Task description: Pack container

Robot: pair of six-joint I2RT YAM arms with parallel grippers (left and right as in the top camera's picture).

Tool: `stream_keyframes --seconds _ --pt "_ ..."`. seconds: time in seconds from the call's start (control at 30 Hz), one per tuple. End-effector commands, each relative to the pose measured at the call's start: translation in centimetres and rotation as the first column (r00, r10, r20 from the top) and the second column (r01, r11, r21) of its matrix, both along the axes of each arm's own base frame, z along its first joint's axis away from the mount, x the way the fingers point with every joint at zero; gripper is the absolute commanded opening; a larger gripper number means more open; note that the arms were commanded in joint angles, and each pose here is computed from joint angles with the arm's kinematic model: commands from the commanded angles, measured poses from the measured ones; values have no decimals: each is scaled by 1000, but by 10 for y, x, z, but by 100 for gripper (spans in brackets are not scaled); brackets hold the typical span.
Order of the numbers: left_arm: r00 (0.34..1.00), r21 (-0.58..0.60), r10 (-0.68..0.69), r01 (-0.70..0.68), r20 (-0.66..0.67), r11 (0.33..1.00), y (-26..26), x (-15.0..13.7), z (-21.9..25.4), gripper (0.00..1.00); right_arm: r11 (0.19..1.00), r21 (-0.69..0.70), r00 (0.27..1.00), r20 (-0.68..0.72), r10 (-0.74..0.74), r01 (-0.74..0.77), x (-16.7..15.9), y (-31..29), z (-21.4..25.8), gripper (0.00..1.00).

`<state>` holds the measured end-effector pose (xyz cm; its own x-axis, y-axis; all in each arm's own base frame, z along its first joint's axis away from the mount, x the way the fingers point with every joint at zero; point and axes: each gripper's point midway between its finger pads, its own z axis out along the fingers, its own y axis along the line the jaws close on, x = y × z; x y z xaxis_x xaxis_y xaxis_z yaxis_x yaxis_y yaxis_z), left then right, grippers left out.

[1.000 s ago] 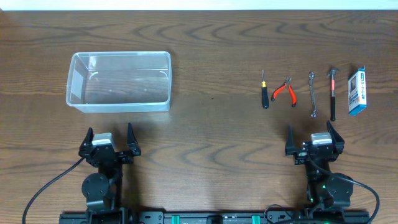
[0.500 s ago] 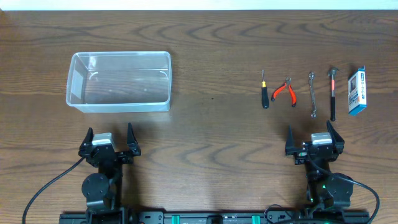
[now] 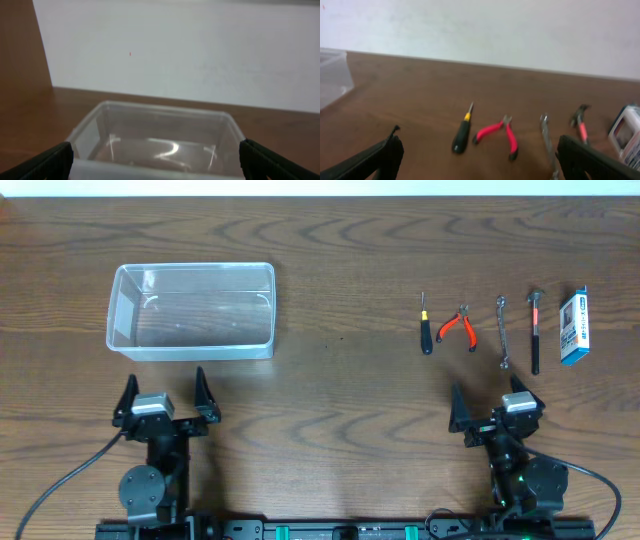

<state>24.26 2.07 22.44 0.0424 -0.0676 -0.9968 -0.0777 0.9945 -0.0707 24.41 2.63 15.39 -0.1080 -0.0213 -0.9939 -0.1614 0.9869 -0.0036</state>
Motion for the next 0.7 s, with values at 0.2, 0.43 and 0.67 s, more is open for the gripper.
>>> stream_keyframes --seconds 0.2,0.43,0.67 --pt "989 -18 132 -133 -60 991 24 13 59 98 999 40 995 -92 37 -33 8 6 62 99" --pt "910 129 323 -299 -261 946 65 39 78 98 991 91 933 -338 123 -98 45 19 82 99" --pt "789 165 480 -453 -383 876 130 54 72 98 963 143 854 -447 267 -226 100 58 101 99"
